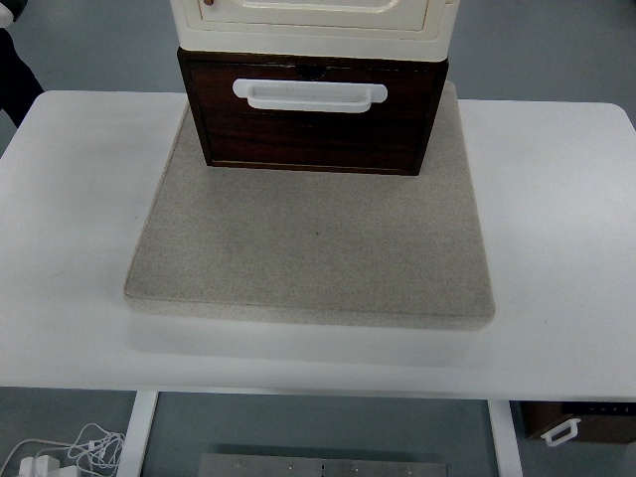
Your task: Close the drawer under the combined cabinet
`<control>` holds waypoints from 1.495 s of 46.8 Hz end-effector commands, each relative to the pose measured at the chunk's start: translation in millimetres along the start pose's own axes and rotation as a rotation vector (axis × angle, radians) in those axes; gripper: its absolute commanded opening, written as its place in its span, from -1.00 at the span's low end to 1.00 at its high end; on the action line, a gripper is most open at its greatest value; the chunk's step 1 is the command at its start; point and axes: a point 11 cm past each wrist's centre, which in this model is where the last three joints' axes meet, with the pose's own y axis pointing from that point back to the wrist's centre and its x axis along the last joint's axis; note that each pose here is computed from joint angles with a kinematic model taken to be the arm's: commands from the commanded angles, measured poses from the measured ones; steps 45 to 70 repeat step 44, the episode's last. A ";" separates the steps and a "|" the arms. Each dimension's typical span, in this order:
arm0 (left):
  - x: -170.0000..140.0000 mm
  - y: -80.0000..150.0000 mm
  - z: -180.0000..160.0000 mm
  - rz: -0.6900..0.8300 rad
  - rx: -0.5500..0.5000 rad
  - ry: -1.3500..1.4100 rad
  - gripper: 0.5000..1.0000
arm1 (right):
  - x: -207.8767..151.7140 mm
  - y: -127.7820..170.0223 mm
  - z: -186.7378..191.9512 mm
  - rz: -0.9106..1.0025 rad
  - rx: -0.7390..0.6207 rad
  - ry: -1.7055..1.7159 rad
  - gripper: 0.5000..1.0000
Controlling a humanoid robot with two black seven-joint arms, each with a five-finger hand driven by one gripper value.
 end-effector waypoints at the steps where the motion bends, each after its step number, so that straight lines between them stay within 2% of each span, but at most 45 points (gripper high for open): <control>1: -0.2 0.0 -19.4 0.011 0.028 0.062 1.00 | -0.1 0.0 0.7 0.000 -0.001 0.000 0.81; 9: -19.8 -0.7 -62.4 -0.002 0.084 0.121 1.00 | -0.1 0.0 1.9 0.000 -0.004 0.004 0.81; 32: -35.9 1.9 -97.1 -0.002 0.107 0.240 1.00 | 0.6 0.1 1.1 0.003 -0.002 0.004 0.81; 70: -29.0 3.9 -99.8 0.019 0.109 0.249 1.00 | 0.7 0.0 0.1 0.003 -0.001 0.003 0.81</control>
